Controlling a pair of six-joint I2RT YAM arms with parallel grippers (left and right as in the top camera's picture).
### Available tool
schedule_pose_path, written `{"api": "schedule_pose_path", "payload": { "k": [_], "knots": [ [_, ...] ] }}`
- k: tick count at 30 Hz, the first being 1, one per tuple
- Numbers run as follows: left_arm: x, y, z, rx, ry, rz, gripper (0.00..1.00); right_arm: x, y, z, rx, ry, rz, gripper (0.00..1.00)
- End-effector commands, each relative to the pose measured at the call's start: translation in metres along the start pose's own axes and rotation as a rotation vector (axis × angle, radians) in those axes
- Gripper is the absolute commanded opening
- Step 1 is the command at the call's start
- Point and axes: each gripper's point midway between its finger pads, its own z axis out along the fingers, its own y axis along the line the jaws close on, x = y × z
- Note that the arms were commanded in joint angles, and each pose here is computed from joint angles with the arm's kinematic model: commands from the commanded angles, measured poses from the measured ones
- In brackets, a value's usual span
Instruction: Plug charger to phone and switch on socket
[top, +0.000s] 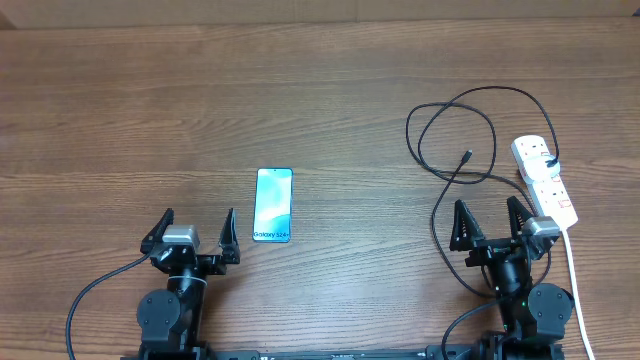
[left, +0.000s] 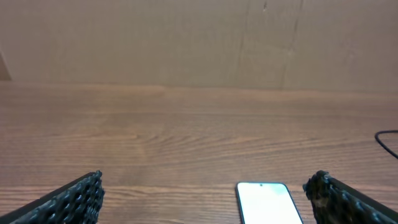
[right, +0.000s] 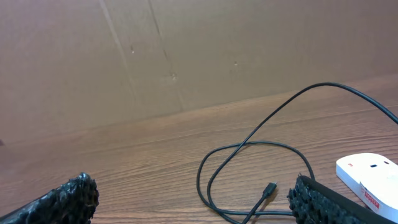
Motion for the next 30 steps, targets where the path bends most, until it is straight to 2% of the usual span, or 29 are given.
{"api": "schedule_pose_path", "payload": {
  "k": [1,5,8,11,21,30],
  "knots": [
    [-0.009,0.007,-0.001,-0.040,-0.042,0.024,1.00,0.001,-0.002,0.000,0.009,-0.008,-0.007,1.00],
    [-0.017,-0.027,-0.003,0.161,-0.070,-0.005,1.00,0.001,-0.002,0.000,0.009,-0.008,-0.007,1.00],
    [-0.016,-0.039,-0.006,0.228,-0.054,-0.013,1.00,0.001,-0.002,0.000,0.009,-0.008,-0.007,1.00],
    [-0.027,-0.039,-0.010,0.227,-0.043,-0.060,0.99,0.001,-0.002,0.000,0.009,-0.008,-0.007,1.00],
    [-0.091,-0.032,-0.028,0.152,-0.026,-0.063,1.00,0.001,-0.002,0.000,0.009,-0.008,-0.007,1.00],
    [-0.156,-0.037,-0.005,0.141,0.108,-0.078,1.00,0.001,-0.002,0.000,0.009,-0.008,-0.007,1.00]
  ]
}}
